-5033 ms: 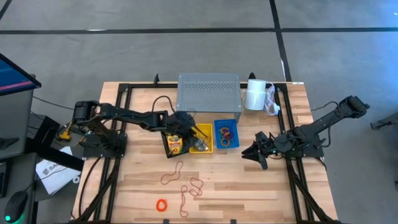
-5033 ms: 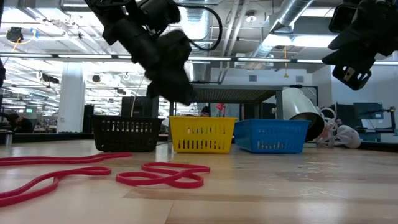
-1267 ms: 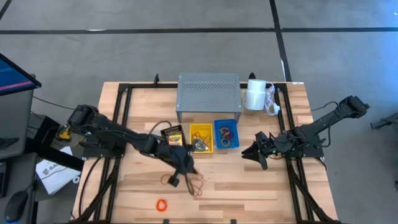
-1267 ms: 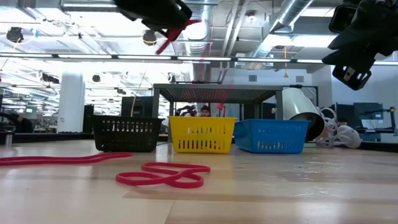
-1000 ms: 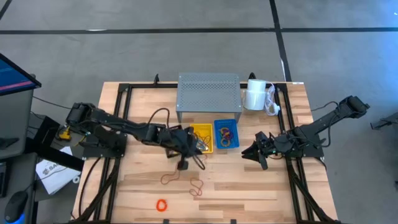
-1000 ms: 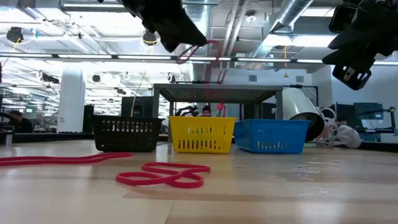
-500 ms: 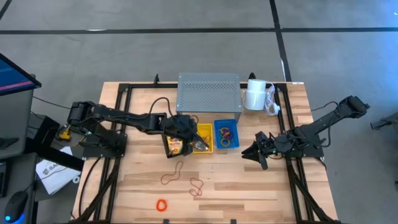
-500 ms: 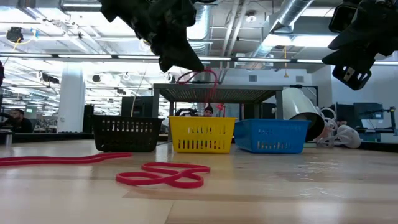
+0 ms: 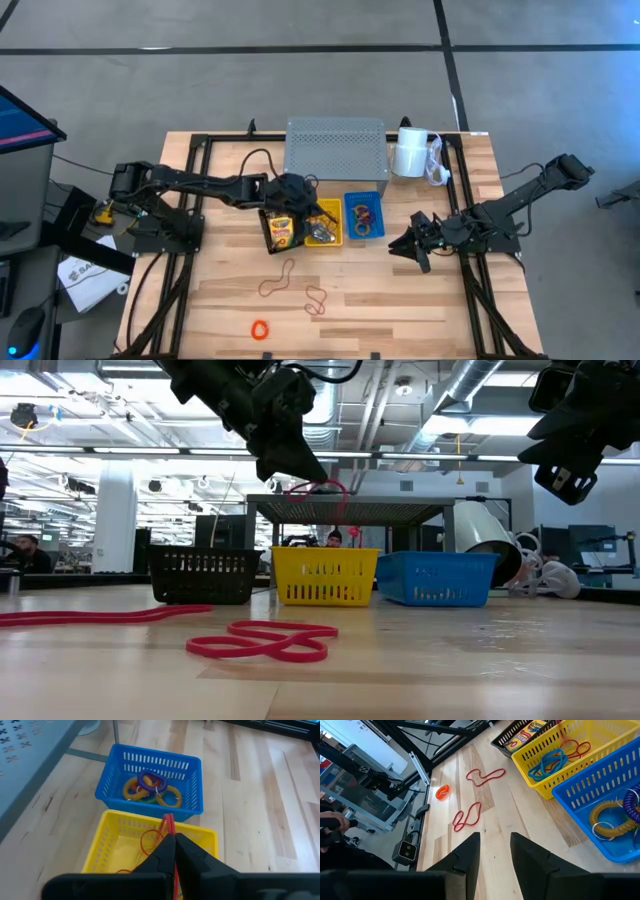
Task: Pick & Place Office Desk Supplies
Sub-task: Put the red rubber band into the yellow basket
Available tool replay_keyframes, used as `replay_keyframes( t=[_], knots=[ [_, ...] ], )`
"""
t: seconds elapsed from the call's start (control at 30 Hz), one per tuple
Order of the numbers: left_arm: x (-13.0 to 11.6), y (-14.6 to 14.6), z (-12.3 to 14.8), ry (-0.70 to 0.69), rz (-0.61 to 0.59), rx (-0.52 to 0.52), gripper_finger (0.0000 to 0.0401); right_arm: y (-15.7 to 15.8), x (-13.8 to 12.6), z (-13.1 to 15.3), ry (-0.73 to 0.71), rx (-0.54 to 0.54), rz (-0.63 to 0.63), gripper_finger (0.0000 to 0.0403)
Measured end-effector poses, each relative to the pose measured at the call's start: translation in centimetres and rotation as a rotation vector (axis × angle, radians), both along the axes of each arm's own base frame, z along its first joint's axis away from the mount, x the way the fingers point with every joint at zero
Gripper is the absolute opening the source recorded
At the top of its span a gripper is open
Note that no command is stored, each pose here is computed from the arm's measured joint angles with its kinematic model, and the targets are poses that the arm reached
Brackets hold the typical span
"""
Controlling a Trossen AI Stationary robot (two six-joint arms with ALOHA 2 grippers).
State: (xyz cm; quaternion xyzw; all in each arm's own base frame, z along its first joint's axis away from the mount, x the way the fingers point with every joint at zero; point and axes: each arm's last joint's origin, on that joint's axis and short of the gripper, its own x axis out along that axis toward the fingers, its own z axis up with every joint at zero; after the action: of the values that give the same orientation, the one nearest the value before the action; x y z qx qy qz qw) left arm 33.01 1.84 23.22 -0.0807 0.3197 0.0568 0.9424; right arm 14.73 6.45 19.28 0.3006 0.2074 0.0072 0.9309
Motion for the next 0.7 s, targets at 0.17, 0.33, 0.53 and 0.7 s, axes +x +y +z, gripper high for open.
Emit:
replay_keyframes(
  t=[0.17, 0.33, 0.53, 0.7],
  knots=[
    [0.07, -0.02, -0.12, 0.003, -0.002, 0.001, 0.0000, 0.00, 0.00, 0.00, 0.000, 0.000, 0.000, 0.0106],
    [0.09, -0.02, -0.26, 0.011, -0.001, 0.001, 0.0000, 0.00, 0.00, 0.01, 0.000, 0.000, 0.000, 0.0106],
    [0.08, -0.01, -0.27, 0.012, 0.000, 0.002, 0.0022, 0.00, 0.00, 0.00, 0.000, 0.000, 0.000, 0.0106],
    [0.09, -0.01, -0.27, 0.012, 0.001, 0.002, 0.0073, 0.00, 0.00, 0.00, 0.000, 0.000, 0.000, 0.0106]
  ],
)
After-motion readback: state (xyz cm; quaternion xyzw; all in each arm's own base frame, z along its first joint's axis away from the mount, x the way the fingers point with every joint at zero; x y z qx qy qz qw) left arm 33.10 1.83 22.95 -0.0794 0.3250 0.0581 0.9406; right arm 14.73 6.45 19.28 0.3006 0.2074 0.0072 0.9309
